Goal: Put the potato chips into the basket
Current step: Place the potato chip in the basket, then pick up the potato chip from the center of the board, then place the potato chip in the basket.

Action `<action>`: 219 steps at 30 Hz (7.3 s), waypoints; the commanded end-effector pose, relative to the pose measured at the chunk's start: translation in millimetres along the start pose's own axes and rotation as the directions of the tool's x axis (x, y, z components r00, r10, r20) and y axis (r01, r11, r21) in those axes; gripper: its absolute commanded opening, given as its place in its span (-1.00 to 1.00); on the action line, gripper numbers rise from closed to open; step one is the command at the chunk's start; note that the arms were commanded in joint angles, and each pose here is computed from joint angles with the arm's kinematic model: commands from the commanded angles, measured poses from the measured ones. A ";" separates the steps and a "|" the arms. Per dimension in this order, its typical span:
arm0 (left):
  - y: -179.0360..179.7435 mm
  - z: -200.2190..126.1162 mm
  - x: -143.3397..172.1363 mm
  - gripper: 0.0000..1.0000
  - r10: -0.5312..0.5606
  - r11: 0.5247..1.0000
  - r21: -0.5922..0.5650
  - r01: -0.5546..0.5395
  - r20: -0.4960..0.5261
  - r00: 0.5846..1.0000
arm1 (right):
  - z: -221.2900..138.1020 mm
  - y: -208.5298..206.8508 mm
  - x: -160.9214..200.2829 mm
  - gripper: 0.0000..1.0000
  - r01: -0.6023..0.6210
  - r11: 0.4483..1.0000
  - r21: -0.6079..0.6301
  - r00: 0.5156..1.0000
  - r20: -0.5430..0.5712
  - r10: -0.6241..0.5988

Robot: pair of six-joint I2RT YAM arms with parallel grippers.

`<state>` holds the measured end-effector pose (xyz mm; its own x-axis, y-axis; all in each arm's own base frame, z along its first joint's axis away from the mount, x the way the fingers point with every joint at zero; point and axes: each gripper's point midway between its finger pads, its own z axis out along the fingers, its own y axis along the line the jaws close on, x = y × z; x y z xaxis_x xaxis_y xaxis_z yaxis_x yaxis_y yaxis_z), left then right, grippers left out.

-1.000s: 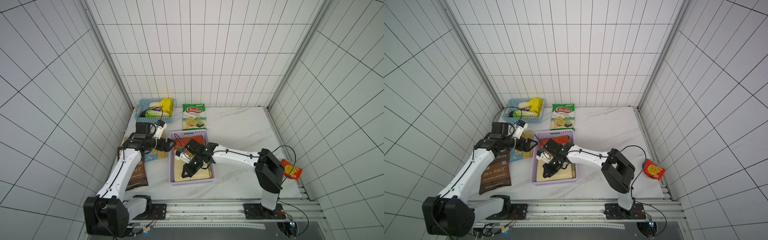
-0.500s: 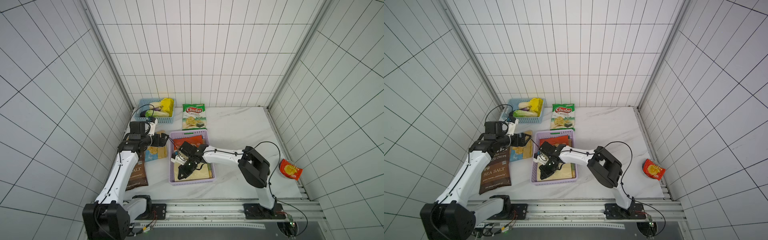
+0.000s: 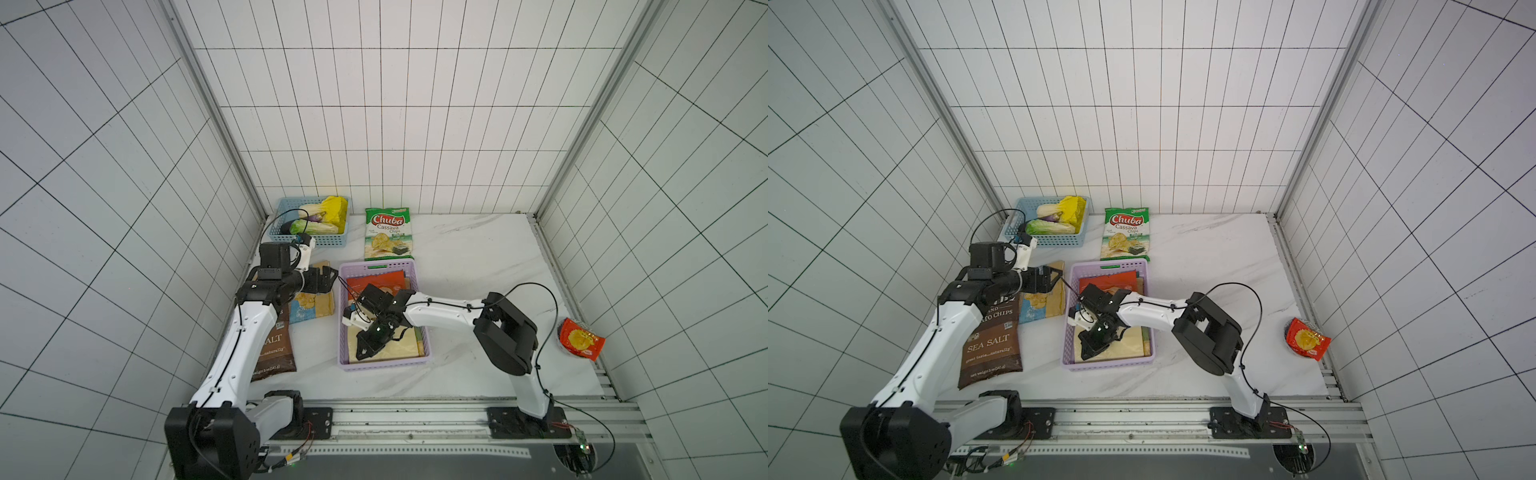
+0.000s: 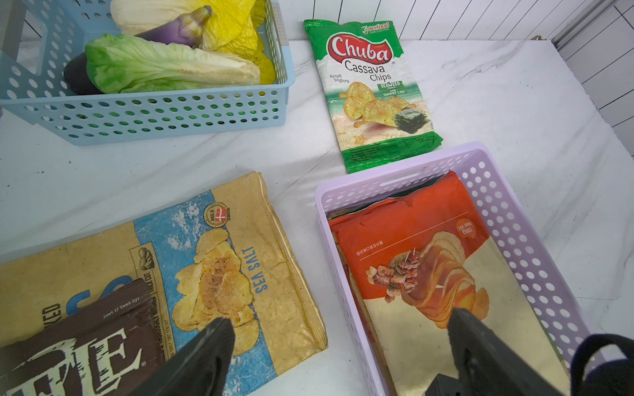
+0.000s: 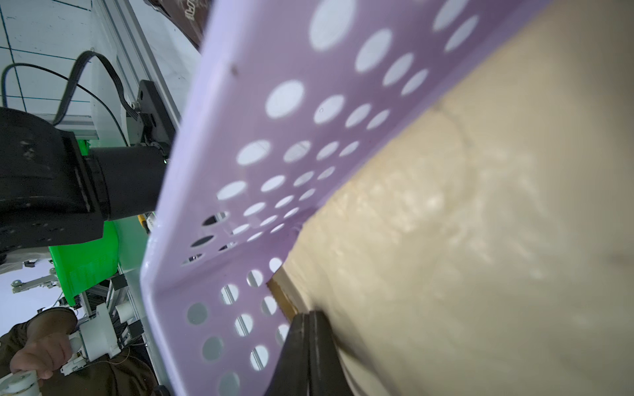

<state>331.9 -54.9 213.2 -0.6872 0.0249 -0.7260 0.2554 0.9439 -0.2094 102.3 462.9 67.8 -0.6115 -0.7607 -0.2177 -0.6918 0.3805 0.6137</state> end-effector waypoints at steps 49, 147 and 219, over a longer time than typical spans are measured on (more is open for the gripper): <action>-29.3 18.4 27.8 0.92 0.031 0.967 0.254 0.000 -0.120 0.992 | -260.0 -363.7 -185.1 0.15 -0.583 0.797 -0.158 0.524 0.677 0.517; 36.4 26.1 20.7 0.92 -0.104 0.994 -0.057 0.098 -0.126 0.987 | -297.1 43.0 -176.9 -1.00 0.051 0.988 -0.143 0.794 0.606 0.047; 21.8 20.4 13.6 0.92 -0.097 0.995 0.028 0.101 -0.109 0.989 | -191.3 -106.6 -13.2 0.42 -0.459 0.886 0.058 0.769 0.525 0.364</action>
<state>337.5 -38.1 168.2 -0.8054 -0.0357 -0.5916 0.1734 0.9403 -0.2929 256.6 335.7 142.5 -0.9230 -0.2102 -0.3222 -0.3690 0.7209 0.5867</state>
